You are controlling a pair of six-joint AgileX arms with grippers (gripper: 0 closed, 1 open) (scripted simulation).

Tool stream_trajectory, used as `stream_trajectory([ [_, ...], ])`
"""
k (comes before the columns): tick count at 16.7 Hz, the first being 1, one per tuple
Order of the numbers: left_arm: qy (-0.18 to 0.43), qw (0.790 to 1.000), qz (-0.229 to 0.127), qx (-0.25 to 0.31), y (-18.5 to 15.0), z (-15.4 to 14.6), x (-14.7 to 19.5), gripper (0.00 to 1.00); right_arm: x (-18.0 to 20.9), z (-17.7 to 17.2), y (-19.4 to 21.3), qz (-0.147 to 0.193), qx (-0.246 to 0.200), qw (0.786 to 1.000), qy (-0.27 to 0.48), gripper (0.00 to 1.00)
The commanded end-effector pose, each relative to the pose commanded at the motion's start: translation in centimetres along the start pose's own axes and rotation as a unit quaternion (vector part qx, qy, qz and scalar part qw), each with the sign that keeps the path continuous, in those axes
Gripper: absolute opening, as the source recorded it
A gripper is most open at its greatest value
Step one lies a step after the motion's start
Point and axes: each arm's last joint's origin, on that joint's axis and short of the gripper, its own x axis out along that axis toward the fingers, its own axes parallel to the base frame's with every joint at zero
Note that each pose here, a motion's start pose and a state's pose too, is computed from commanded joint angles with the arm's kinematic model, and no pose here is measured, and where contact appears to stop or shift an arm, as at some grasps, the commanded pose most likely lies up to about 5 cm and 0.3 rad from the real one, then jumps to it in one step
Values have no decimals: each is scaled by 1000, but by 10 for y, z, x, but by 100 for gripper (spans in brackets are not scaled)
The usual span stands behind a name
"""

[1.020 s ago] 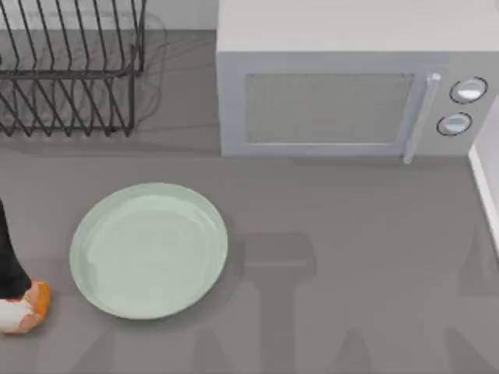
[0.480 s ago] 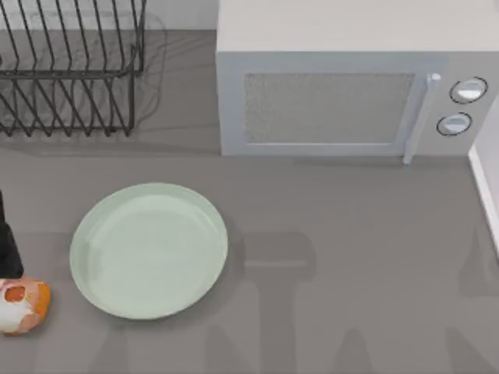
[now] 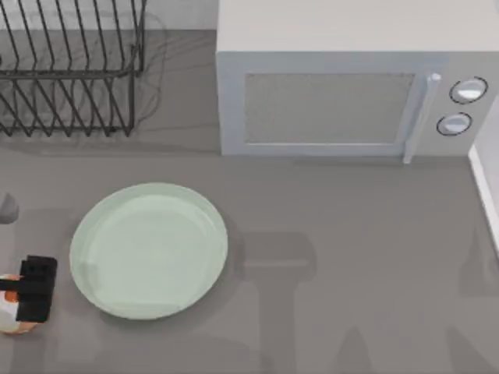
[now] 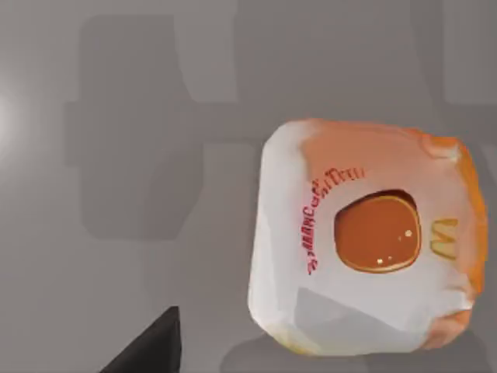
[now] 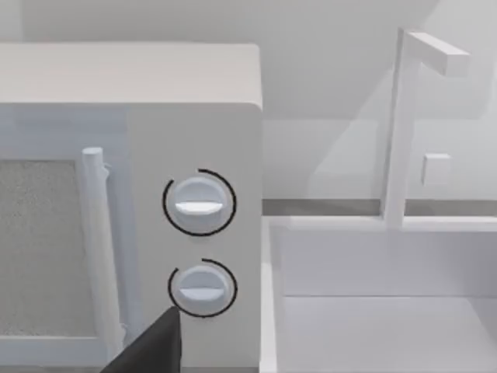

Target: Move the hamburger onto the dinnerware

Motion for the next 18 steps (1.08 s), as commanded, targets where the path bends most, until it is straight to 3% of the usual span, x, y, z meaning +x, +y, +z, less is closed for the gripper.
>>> stream_trajectory([
  [3,117,993,-11,13,2,21,14,100,0,0,0,0,0,1000,0,100],
  [6,170,985,-17,23,3,45,18,100,0,0,0,0,0,1000,0,100],
  [10,184,982,-17,28,5,59,21,100,0,0,0,0,0,1000,0,100],
  [15,183,983,-17,26,5,58,21,100,0,0,0,0,0,1000,0,100],
  [18,186,982,-17,28,4,53,38,100,0,0,0,0,0,1000,0,100],
])
